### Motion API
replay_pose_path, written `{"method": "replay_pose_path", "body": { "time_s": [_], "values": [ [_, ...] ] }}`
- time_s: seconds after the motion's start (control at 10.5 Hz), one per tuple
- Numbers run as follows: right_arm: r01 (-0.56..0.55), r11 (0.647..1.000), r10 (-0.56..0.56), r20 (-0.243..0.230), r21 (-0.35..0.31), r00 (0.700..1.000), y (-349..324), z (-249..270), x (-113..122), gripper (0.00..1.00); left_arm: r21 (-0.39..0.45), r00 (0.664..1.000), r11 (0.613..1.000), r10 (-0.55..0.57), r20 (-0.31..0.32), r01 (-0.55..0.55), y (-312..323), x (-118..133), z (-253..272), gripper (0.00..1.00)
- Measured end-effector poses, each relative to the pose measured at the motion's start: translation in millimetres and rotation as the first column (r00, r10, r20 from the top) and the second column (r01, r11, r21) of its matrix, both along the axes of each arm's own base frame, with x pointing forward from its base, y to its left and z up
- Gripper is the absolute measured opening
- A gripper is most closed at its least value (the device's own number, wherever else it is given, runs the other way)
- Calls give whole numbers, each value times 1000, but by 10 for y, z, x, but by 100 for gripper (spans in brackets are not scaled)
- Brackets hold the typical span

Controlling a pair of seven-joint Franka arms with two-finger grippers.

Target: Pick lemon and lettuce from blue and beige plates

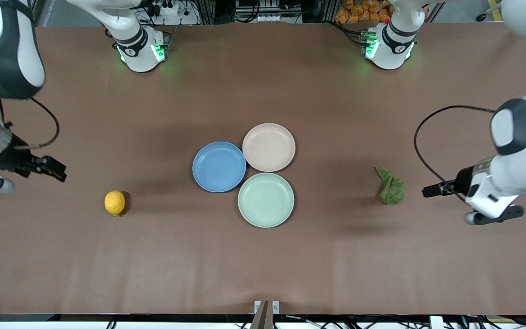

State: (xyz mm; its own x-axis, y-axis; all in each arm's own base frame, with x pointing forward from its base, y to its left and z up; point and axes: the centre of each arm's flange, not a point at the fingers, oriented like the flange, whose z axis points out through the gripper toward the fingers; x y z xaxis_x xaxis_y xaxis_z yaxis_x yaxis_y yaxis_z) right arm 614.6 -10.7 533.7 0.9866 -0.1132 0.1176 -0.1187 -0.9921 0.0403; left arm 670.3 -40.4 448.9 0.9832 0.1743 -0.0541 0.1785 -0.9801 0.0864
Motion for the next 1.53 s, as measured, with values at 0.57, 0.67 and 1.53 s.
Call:
{"method": "replay_pose_path", "body": {
  "time_s": [0.57,0.67,1.53],
  "values": [
    [-49,999,49,21,7,999,-83,598,-109,100,32,994,999,12,107,-15,133,-263,1159,100],
    [-50,998,49,22,28,999,-56,656,-116,100,35,994,999,20,112,-24,187,-294,1279,100],
    [-26,999,27,-34,47,999,-217,996,-249,100,67,991,997,33,131,-42,287,-861,2120,100]
  ]
}}
